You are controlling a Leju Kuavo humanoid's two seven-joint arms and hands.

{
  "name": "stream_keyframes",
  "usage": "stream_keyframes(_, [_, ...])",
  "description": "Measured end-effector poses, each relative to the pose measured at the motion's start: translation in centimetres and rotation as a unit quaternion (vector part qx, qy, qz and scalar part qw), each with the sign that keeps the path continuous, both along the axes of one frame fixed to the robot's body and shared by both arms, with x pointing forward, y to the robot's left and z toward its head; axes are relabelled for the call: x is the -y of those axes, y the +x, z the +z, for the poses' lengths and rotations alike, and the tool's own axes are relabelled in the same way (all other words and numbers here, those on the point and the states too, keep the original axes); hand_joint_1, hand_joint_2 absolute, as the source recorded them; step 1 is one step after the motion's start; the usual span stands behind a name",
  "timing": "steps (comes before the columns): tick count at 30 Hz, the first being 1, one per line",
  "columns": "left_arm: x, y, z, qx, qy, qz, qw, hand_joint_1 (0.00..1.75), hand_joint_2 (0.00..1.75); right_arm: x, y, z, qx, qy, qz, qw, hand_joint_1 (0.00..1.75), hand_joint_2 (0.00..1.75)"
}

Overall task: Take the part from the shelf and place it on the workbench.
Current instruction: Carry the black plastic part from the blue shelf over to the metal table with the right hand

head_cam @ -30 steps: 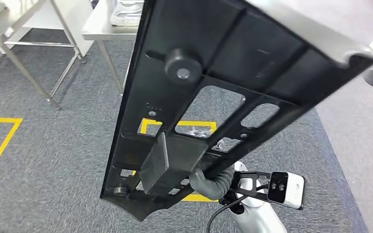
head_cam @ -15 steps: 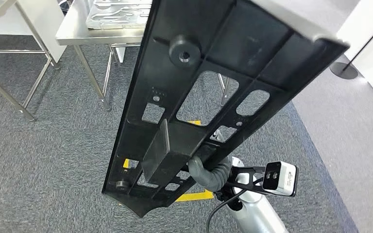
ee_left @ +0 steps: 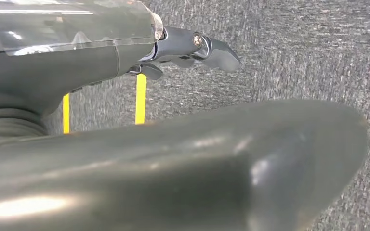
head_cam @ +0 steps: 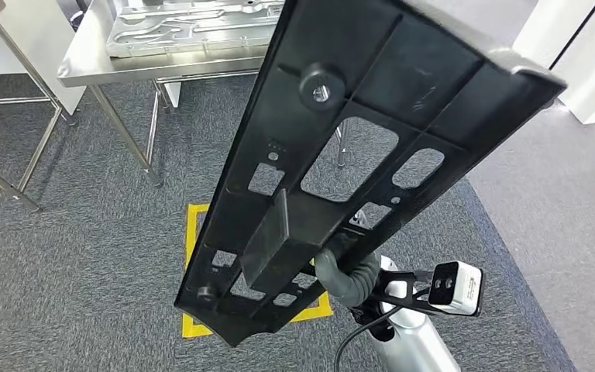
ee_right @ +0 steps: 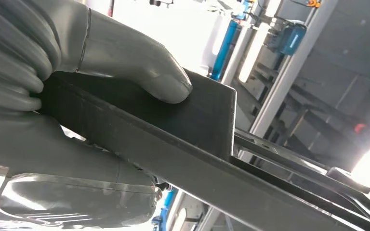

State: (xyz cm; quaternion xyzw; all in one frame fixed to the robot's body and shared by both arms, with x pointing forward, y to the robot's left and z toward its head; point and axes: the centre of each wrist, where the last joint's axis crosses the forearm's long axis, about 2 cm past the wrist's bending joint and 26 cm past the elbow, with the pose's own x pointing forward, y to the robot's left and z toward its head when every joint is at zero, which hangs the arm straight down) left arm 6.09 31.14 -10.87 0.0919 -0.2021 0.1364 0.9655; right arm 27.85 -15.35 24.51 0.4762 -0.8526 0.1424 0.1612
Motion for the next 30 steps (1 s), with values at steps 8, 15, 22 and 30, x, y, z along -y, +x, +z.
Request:
stream_keyframes(8, [-0.16, -0.08, -0.01, -0.001, 0.002, 0.0, 1.0, 0.0, 0.0, 0.27, -0.13, -0.38, -0.006, 0.001, -0.003, 1.0, 1.75, 1.75])
stream_keyframes(15, [-0.2, 0.11, 0.02, 0.002, 0.002, 0.0, 1.0, 0.0, 0.0, 0.63, 0.12, -0.47, -0.003, -0.011, -0.028, 1.0, 1.75, 1.75])
stream_keyframes(22, [-0.13, 0.32, 0.05, 0.006, 0.001, -0.001, 1.0, 0.0, 0.0, 0.7, 0.09, -0.96, -0.005, -0.026, -0.043, 0.999, 1.75, 1.75])
stream_keyframes(30, [-0.23, 0.39, 0.07, 0.007, 0.002, -0.001, 1.0, 0.0, 0.0, 0.57, 0.01, -0.9, -0.014, -0.006, -0.031, 0.999, 1.75, 1.75])
